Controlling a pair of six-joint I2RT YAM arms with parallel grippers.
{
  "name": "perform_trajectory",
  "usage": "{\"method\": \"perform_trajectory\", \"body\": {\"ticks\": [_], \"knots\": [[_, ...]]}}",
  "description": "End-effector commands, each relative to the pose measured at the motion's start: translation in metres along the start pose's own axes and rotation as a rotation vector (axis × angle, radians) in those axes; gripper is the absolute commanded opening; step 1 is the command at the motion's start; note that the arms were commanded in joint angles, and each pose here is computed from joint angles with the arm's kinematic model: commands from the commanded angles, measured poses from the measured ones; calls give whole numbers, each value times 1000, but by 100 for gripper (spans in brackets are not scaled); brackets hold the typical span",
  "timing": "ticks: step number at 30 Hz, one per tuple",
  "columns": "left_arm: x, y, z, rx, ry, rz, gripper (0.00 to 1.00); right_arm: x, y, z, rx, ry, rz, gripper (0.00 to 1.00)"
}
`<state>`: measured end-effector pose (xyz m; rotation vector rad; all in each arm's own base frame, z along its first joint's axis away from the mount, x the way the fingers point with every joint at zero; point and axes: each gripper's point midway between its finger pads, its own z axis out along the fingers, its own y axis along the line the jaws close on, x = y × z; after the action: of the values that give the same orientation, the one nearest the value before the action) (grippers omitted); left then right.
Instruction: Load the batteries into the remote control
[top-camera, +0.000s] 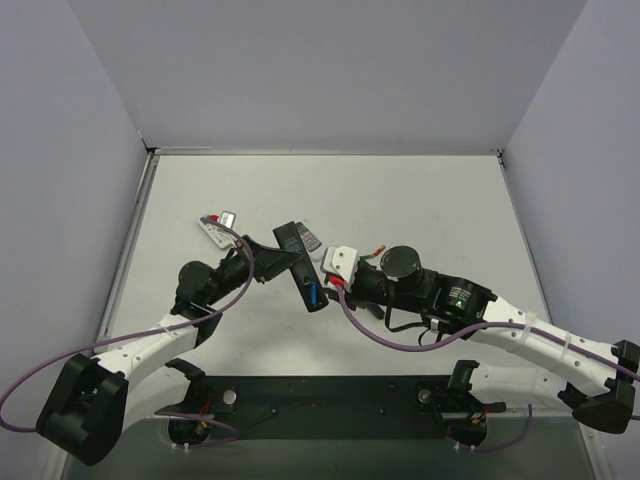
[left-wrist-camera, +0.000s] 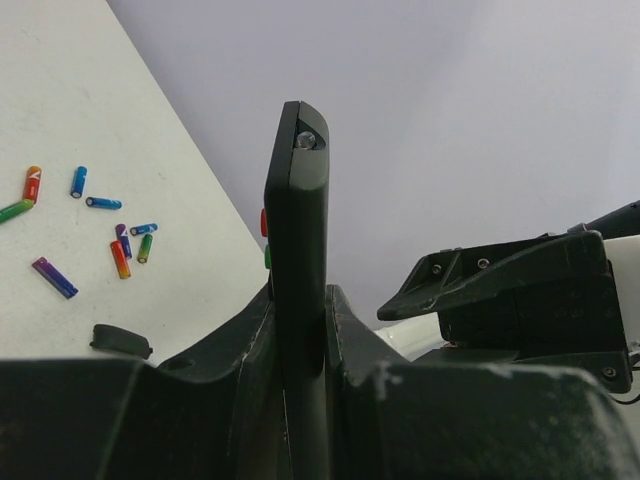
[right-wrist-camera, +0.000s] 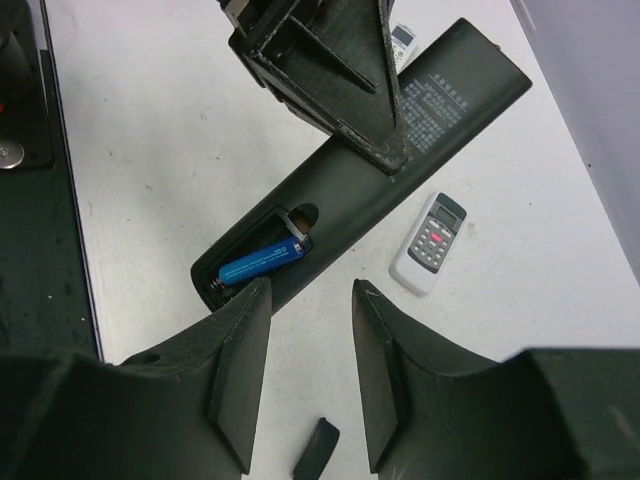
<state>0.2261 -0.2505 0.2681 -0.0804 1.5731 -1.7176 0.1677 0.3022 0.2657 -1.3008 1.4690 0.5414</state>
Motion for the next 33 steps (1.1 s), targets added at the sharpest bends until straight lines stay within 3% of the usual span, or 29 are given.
{"method": "perform_trajectory", "body": {"ticks": [1,4,33], "knots": [[-6,-30,8,90,31,42,0,-5,-1,6,-35,-24,-136,31],[-4,-30,9,90,45,39,0,-4,-2,11,-38,-16,-158,24],[0,-26,14,71,85,3,0,3,8,28,-106,12,-161,23]]}}
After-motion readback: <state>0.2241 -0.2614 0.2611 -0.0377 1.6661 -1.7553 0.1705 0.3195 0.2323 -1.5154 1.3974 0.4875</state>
